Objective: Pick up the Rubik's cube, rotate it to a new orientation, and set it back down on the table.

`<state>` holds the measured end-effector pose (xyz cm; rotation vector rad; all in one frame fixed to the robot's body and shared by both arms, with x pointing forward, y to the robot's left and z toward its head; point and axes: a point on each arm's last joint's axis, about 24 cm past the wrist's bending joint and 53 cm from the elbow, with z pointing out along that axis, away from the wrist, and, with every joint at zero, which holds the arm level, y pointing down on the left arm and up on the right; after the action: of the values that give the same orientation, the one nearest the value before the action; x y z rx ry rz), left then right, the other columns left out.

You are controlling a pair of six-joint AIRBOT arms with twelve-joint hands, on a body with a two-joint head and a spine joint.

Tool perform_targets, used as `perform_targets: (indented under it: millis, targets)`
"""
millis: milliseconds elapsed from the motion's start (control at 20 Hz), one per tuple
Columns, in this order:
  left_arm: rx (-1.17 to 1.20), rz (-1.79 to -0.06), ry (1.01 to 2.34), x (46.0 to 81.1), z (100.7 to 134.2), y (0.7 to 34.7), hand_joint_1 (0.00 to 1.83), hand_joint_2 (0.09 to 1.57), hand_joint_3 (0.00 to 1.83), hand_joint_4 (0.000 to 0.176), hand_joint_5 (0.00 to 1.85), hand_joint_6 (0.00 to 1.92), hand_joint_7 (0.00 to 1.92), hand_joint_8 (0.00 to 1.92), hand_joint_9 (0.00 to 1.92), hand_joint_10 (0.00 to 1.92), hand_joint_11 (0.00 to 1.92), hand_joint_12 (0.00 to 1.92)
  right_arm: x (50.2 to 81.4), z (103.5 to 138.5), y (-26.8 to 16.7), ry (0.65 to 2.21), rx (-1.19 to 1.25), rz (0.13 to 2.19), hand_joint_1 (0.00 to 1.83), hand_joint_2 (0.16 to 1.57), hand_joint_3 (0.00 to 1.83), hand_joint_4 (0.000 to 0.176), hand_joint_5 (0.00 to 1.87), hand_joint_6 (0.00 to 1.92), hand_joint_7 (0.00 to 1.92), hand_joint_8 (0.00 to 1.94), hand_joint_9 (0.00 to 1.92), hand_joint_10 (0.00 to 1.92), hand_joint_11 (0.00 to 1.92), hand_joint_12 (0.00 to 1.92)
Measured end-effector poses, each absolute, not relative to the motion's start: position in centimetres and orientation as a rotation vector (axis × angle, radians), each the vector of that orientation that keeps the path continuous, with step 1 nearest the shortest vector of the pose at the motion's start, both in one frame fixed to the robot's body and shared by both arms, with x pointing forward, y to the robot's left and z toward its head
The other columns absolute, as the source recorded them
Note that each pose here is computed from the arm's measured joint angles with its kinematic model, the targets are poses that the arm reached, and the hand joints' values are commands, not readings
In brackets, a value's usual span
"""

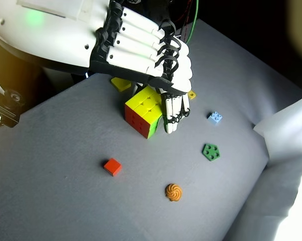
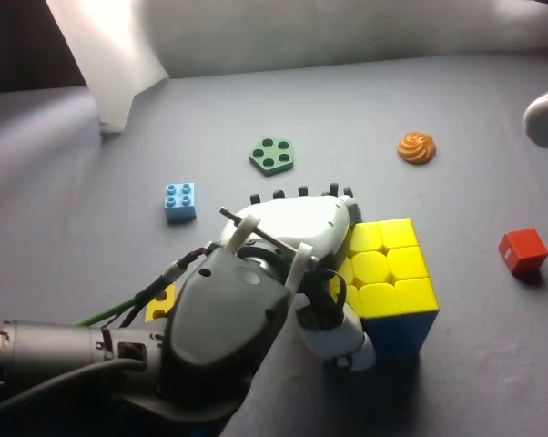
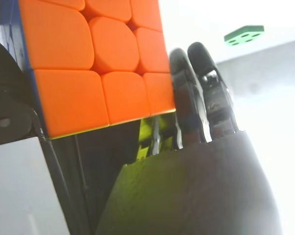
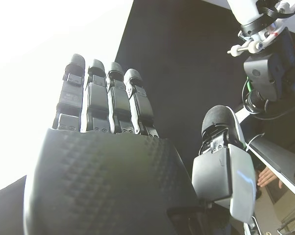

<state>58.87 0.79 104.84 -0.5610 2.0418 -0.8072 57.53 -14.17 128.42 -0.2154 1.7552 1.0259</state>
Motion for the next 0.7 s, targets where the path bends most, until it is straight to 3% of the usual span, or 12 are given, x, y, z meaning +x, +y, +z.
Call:
perform_targets:
  millis: [50, 200, 250, 350, 400, 500, 550, 600, 650, 700]
  targets:
    - [-0.56, -0.811, 2.044, 58.8, 104.9, 0.7, 1.48, 1.2, 0.0, 0.0, 0.81, 0.93, 0.8, 1.48, 0.78, 1.47, 0.52, 1.48, 57.5, 128.4, -14.2, 1.755, -0.215, 1.026, 0.0, 1.14, 0.0, 0.0, 0.07, 0.0, 0.06, 0.0, 0.03, 0.0, 0.0, 0.07]
    - [-0.56, -0.813, 2.043, 58.8, 104.9, 0.7, 1.48, 1.22, 0.0, 0.0, 0.81, 0.92, 0.73, 1.6, 0.71, 1.61, 0.51, 1.46, 57.5, 128.4, -14.3, 1.754, -0.216, 1.021, 0.0, 1.14, 0.0, 0.0, 0.1, 0.0, 0.1, 0.0, 0.07, 0.0, 0.0, 0.16]
    - [-0.561, -0.815, 2.042, 58.8, 104.9, 0.7, 1.48, 1.2, 0.0, 0.0, 0.85, 0.87, 0.77, 1.53, 0.74, 1.5, 0.5, 1.54, 57.5, 128.4, -14.3, 1.751, -0.23, 1.013, 0.0, 1.14, 0.0, 0.0, 0.11, 0.0, 0.11, 0.0, 0.07, 0.0, 0.0, 0.15]
    - [-0.563, -0.818, 2.038, 58.8, 105.0, 0.7, 1.36, 1.21, 0.0, 0.0, 0.84, 0.85, 0.78, 1.48, 0.71, 1.5, 0.64, 1.14, 57.2, 128.4, -14.3, 1.751, -0.252, 1.016, 0.0, 1.14, 0.0, 0.0, 0.11, 0.0, 0.1, 0.0, 0.06, 0.0, 0.0, 0.11]
    - [-0.564, -0.819, 2.035, 58.9, 105.1, 0.8, 1.36, 1.2, 0.0, 0.0, 0.87, 0.78, 0.78, 1.48, 0.71, 1.57, 0.63, 1.18, 57.1, 128.3, -14.2, 1.754, -0.265, 1.027, 0.0, 1.14, 0.0, 0.0, 0.13, 0.0, 0.13, 0.0, 0.08, 0.0, 0.0, 0.2]
    - [-0.573, -0.837, 2.037, 58.9, 105.4, 0.7, 1.36, 1.21, 0.0, 0.0, 0.84, 0.81, 0.78, 1.44, 0.7, 1.56, 0.62, 1.15, 56.1, 128.3, -13.8, 1.751, -0.341, 1.046, 0.0, 1.13, 0.0, 0.0, 0.1, 0.0, 0.1, 0.0, 0.06, 0.0, 0.0, 0.15]
    - [-0.58, -0.848, 2.042, 58.9, 105.5, 0.7, 1.36, 1.19, 0.0, 0.0, 0.9, 0.72, 0.8, 1.44, 0.73, 1.56, 0.63, 1.16, 55.7, 128.2, -13.6, 1.742, -0.394, 1.034, 0.0, 1.13, 0.0, 0.0, 0.08, 0.0, 0.09, 0.0, 0.06, 0.0, 0.0, 0.14]
    - [-0.574, -0.859, 2.038, 59.0, 106.0, 0.6, 1.46, 1.2, 0.0, 0.0, 0.85, 0.82, 0.77, 1.48, 0.74, 1.59, 0.53, 1.4, 55.4, 128.1, -13.5, 1.737, -0.427, 1.026, 0.0, 1.13, 0.0, 0.0, 0.1, 0.0, 0.1, 0.0, 0.07, 0.0, 0.0, 0.18]
    - [-0.572, -0.873, 2.034, 59.1, 106.4, 0.4, 1.48, 1.21, 0.0, 0.0, 0.83, 0.86, 0.75, 1.52, 0.72, 1.64, 0.49, 1.46, 55.1, 128.0, -13.4, 1.737, -0.446, 1.027, 0.0, 1.13, 0.0, 0.0, 0.11, 0.0, 0.1, 0.0, 0.06, 0.0, 0.0, 0.17]
    - [-0.567, -0.887, 2.024, 59.3, 107.1, 0.2, 1.48, 1.2, 0.0, 0.0, 0.9, 0.8, 0.76, 1.48, 0.74, 1.51, 0.5, 1.56, 55.2, 127.7, -13.6, 1.748, -0.448, 1.027, 0.0, 1.13, 0.0, 0.0, 0.09, 0.0, 0.09, 0.0, 0.05, 0.0, 0.0, 0.12]
